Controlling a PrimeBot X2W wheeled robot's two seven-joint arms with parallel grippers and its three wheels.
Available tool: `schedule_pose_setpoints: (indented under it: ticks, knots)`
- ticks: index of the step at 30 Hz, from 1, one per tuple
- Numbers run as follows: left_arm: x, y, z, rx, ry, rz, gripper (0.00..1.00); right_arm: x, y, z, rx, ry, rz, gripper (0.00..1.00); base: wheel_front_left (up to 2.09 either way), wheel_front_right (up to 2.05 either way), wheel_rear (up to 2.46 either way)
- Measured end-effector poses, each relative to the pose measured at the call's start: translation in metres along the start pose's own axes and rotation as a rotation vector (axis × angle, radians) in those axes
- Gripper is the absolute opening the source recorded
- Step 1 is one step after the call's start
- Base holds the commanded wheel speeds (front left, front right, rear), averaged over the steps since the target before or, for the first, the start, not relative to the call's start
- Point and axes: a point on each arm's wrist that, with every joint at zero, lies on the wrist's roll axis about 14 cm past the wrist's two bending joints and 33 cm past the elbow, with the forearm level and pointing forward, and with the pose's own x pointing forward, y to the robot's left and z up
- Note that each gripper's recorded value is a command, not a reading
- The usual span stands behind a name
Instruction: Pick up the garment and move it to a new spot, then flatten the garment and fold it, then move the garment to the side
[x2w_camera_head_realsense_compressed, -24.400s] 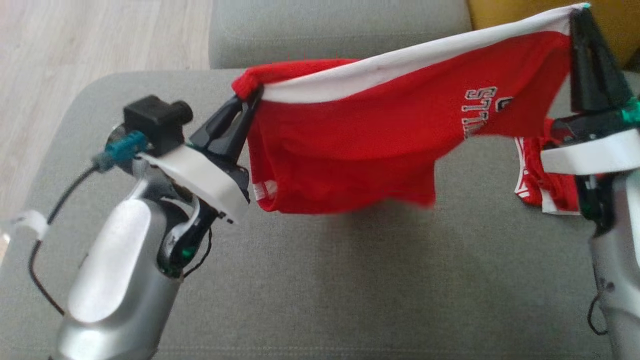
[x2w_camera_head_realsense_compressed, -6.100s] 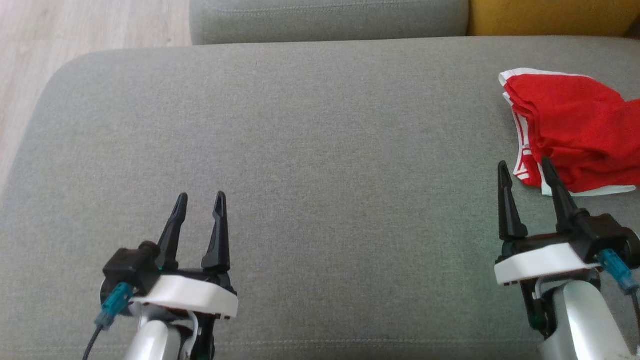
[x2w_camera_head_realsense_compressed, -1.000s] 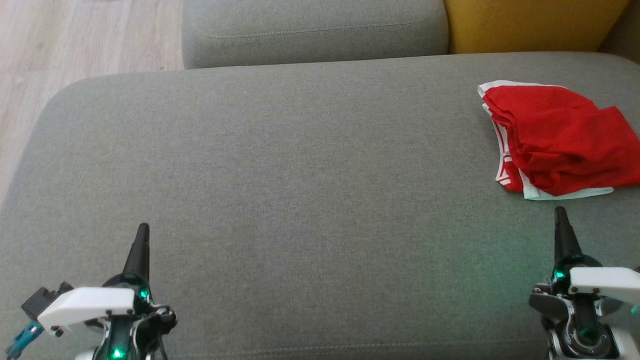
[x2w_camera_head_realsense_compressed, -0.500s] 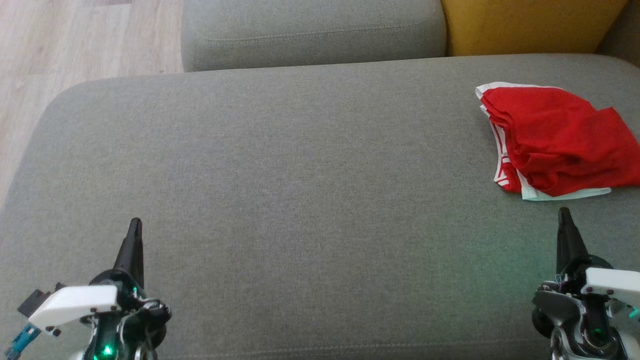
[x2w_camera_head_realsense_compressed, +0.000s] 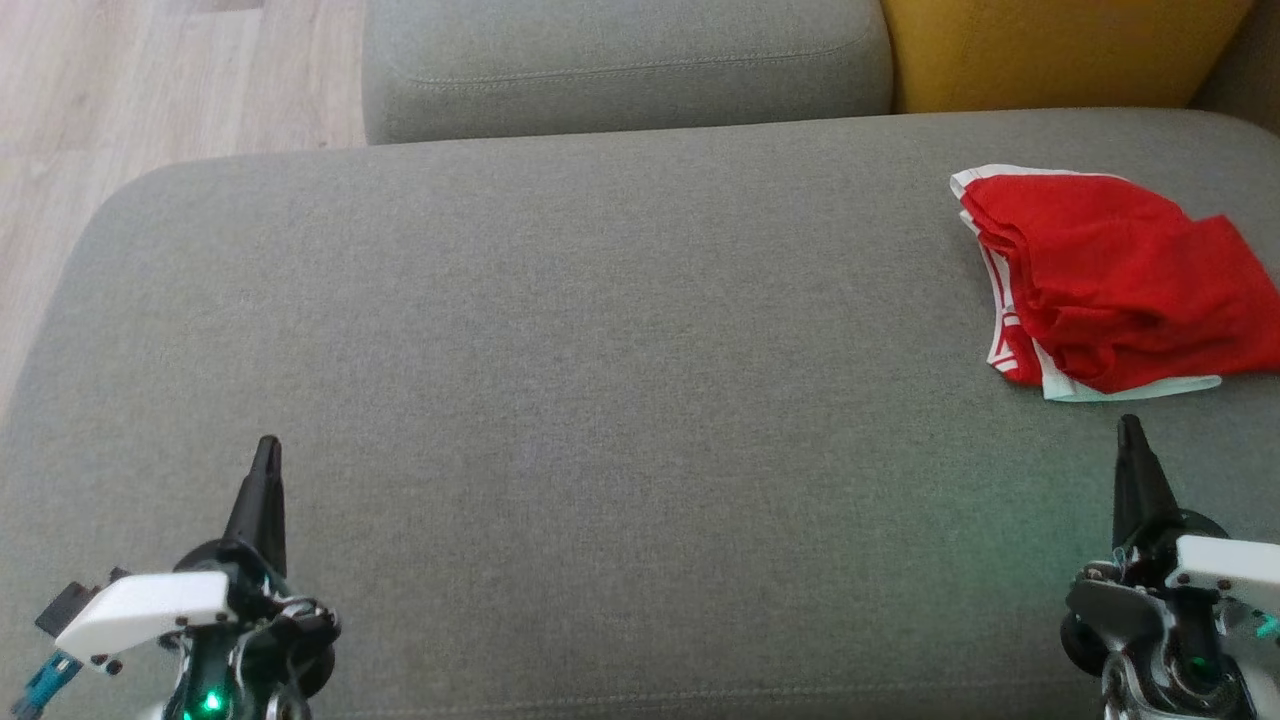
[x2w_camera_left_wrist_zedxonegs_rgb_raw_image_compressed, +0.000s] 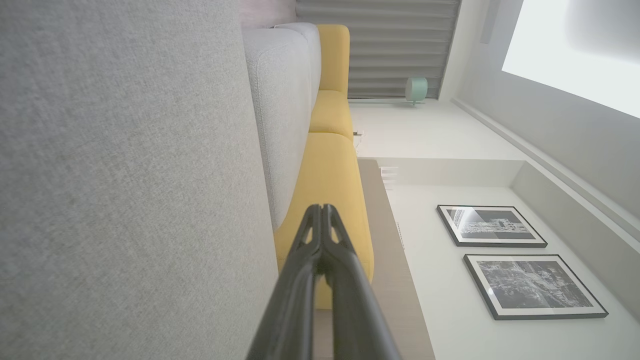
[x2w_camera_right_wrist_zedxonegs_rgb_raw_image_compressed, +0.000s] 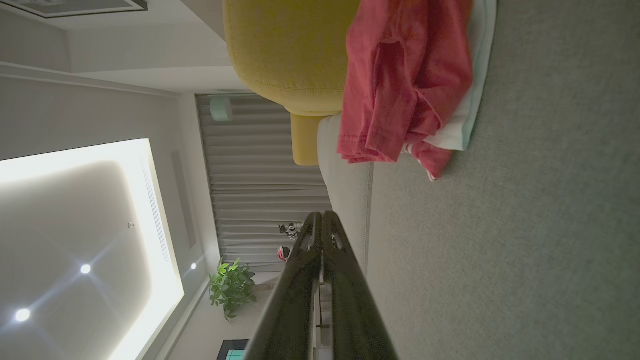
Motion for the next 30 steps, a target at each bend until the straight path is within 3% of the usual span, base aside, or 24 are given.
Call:
schedule_pose_setpoints:
  ticks: [30]
  knots:
    - [-0.0001,0.0000,0.0004,-0.003,0.002,0.000,0.00,0.0000,0.0000,0.0000,0.000,0.000,0.000,0.00,0.00,0.00,0.00]
